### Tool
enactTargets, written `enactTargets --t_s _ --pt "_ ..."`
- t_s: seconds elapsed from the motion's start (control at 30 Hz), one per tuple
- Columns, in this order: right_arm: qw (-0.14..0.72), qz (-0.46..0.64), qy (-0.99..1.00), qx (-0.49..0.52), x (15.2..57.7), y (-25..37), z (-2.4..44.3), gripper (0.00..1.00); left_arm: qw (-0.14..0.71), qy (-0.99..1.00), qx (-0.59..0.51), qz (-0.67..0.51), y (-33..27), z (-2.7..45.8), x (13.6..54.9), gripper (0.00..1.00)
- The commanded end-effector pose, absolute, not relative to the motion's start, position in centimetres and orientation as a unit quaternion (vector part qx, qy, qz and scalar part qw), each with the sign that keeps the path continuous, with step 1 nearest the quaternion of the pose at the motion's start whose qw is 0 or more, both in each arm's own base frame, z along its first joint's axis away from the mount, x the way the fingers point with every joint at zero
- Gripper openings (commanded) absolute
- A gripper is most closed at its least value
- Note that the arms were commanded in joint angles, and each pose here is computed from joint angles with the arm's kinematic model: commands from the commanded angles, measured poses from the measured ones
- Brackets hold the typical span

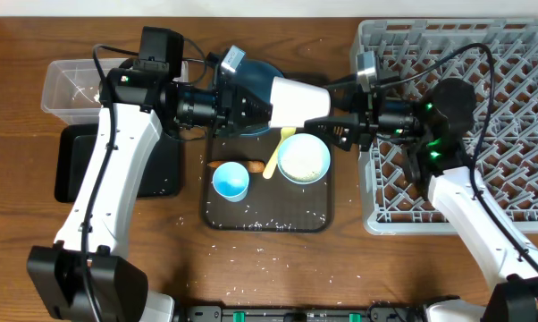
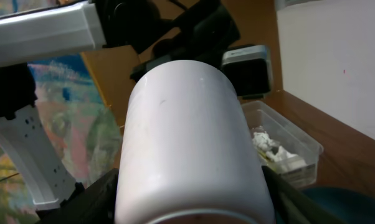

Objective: Sort waste into correct bins and load items into the dishwasher rack
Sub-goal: 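Carry the pink cup right and place it upside down in the rack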

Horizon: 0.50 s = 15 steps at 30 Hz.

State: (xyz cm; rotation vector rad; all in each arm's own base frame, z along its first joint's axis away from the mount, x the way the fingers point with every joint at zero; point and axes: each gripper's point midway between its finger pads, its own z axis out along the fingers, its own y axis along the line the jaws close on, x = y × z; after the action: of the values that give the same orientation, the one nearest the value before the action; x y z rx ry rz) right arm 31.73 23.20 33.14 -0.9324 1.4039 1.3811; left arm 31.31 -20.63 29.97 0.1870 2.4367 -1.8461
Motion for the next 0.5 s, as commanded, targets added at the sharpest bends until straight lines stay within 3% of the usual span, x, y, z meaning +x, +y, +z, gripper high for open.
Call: enactTargets --t_s 0.0,0.2,0.37,0.47 --pt "0.469 0.558 0.589 -0.348 33.3 21.2 33.5 0.52 0.054 0.800 0.070 -0.594 -20.6 30.2 31.4 0.39" --pt "0.465 0.550 0.641 -0.264 36.1 16.0 32.5 0.53 0.071 0.834 0.057 -0.545 -19.8 28.4 32.3 0.43" --pt "0.452 0.538 0.689 -0.177 38.1 11.4 30.4 0.47 0.102 0.889 0.031 -0.444 -17.8 25.1 34.0 0.44" --pt "0.454 0.531 0.700 -0.151 38.5 9.8 30.0 0.49 0.123 0.920 0.014 -0.372 -15.9 23.3 35.1 0.45"
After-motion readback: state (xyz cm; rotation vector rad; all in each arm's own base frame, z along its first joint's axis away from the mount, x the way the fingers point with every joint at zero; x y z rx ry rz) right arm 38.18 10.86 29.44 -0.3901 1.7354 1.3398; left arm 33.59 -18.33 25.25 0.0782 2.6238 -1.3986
